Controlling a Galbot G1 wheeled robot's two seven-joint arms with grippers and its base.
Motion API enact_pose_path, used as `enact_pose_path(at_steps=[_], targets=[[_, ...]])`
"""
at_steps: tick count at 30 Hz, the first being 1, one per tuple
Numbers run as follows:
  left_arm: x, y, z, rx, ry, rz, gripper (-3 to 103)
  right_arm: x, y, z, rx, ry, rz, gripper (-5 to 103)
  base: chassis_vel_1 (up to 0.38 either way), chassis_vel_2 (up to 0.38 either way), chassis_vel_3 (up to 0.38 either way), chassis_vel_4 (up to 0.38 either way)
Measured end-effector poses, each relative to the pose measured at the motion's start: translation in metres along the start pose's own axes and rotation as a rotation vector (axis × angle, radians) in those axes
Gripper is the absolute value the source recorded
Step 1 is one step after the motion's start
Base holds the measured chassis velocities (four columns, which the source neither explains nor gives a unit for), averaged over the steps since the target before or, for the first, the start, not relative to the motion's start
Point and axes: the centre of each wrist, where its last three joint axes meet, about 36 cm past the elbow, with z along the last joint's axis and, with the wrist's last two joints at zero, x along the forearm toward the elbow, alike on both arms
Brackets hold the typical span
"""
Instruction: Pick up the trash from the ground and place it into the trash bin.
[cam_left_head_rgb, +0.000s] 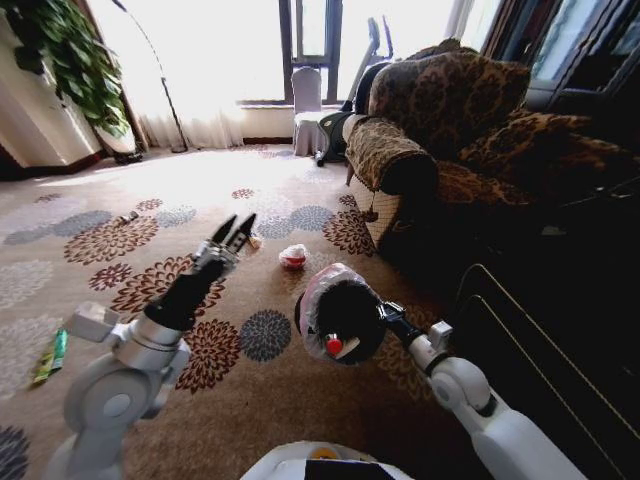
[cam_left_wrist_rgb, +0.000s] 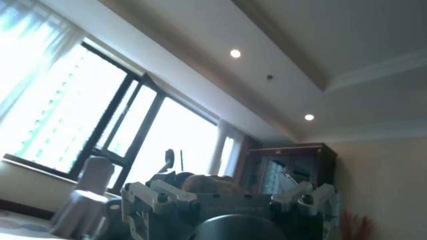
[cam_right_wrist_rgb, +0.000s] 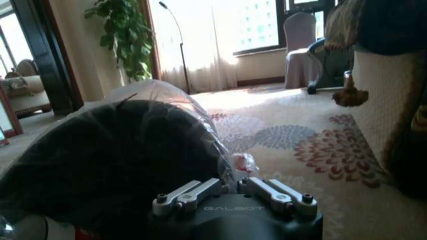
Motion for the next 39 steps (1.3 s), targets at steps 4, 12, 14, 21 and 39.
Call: enact_pose_path(at_steps=[4, 12, 14, 21, 39], targets=[[0.024, 0.029, 0.018, -0.153, 0.034, -0.154, 100, 0.009, 0.005, 0.006, -0.004, 0.061, -0.009, 0, 0.098, 0.036, -0.108, -0.039], [0.069, 0.072, 0.072, -0.327, 0.155, -0.391, 100, 0.017, 0.028, 0.0, -0.062, 0.085, -0.076, 0, 0.199, 0.149, -0.205, -0.156], [0.085, 0.082, 0.085, -0.361, 0.208, -0.446, 100, 0.018, 0.034, -0.002, -0.077, 0.069, -0.084, 0, 0.231, 0.244, -0.234, -0.255], [0.109, 0.108, 0.105, -0.382, 0.31, -0.577, 100, 0.019, 0.042, 0.005, -0.081, 0.035, -0.067, 0, 0.272, 0.293, -0.268, -0.277], [0.148, 0.125, 0.151, -0.302, 0.416, -0.761, 100, 0.024, 0.056, 0.023, -0.012, -0.072, -0.032, 0, 0.109, 0.093, -0.118, -0.104]])
